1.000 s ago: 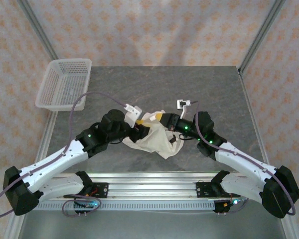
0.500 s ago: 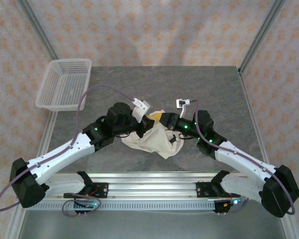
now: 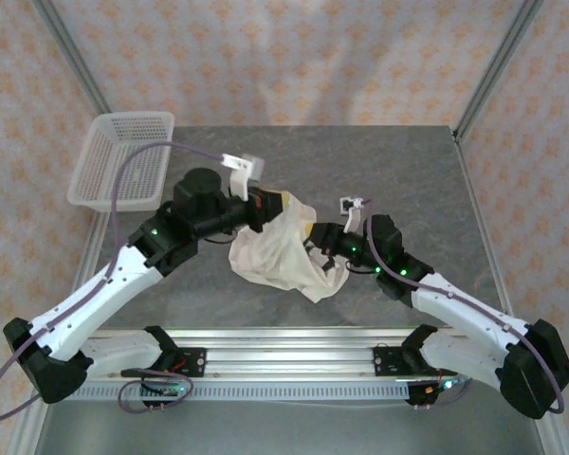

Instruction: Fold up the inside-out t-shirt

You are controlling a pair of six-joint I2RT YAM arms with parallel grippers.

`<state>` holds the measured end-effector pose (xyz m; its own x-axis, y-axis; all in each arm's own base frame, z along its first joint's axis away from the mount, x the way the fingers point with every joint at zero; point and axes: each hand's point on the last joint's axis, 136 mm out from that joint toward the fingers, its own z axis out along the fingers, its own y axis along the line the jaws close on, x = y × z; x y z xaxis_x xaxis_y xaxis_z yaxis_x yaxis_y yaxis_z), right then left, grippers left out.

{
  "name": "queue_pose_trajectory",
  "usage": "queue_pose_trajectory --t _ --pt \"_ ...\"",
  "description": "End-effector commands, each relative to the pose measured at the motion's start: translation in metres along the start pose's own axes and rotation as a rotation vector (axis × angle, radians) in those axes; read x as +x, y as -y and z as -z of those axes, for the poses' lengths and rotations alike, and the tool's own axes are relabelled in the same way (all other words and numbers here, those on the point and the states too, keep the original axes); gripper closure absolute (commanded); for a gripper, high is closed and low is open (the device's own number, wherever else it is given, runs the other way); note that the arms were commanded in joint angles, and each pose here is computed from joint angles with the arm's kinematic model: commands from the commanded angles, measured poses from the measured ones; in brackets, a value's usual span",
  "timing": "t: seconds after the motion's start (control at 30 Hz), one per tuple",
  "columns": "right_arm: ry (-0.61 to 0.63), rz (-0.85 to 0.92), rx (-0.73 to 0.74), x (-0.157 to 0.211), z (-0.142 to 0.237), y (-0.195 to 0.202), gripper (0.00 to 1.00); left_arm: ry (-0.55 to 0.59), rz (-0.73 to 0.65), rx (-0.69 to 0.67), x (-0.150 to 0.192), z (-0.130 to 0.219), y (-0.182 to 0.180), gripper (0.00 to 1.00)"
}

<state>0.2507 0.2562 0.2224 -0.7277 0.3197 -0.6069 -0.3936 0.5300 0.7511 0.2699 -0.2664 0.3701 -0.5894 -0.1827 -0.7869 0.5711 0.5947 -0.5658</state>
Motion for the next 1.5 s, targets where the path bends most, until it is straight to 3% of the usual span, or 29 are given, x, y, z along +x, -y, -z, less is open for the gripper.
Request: queue_pose_trajectory --t 0.0,0.1,0.3,0.47,0.67,0.73,0.8,0.87,1.03,1.2,1.37,1.43,1.47 --pt "-0.011 0.036 0.063 0.006 -0.001 0.016 0.88 -0.086 0.245 -0.011 0.005 -0.003 -0.009 1.0" --pt "-0.013 0.093 0.045 0.003 0.007 0.0 0.75 -0.126 0.31 -0.073 0.008 -0.008 -0.02 1.0" --pt "0.095 0.425 0.024 -0.001 0.022 -0.068 0.71 -0.087 0.355 -0.101 0.001 -0.008 -0.025 1.0" --pt "0.089 0.4 0.125 -0.011 -0.014 -0.074 0.52 -0.009 0.38 -0.162 -0.009 0.004 -0.034 1.0" --pt "0.077 0.365 0.203 -0.013 -0.058 -0.07 0.46 0.011 0.394 -0.2 -0.011 0.009 -0.038 1.0" --pt "0.081 0.373 0.268 -0.017 -0.062 -0.062 0.55 0.011 0.399 -0.206 -0.01 0.01 -0.04 1.0" --pt "0.065 0.384 0.254 -0.015 -0.062 -0.064 0.86 0.012 0.395 -0.24 -0.009 0.012 -0.046 1.0" --pt "0.032 0.39 0.161 -0.007 -0.06 -0.077 1.0 0.018 0.397 -0.329 -0.006 0.017 -0.065 1.0" --pt "-0.066 0.314 -0.154 0.012 -0.039 -0.115 1.0 0.01 0.387 -0.505 -0.004 0.019 -0.125 1.0" --pt "-0.016 0.201 -0.307 -0.001 -0.014 -0.12 1.0 -0.022 0.369 -0.471 0.002 0.005 -0.138 0.99" --pt "0.034 0.157 -0.306 -0.018 -0.002 -0.106 1.0 0.015 0.313 -0.449 -0.002 0.025 -0.132 0.56" --pt "0.049 0.139 -0.287 -0.023 -0.001 -0.099 1.0 0.049 0.254 -0.428 -0.005 0.042 -0.121 0.45" --pt "0.054 0.133 -0.276 -0.025 -0.001 -0.095 1.0 0.048 0.229 -0.391 -0.002 0.046 -0.113 0.45"
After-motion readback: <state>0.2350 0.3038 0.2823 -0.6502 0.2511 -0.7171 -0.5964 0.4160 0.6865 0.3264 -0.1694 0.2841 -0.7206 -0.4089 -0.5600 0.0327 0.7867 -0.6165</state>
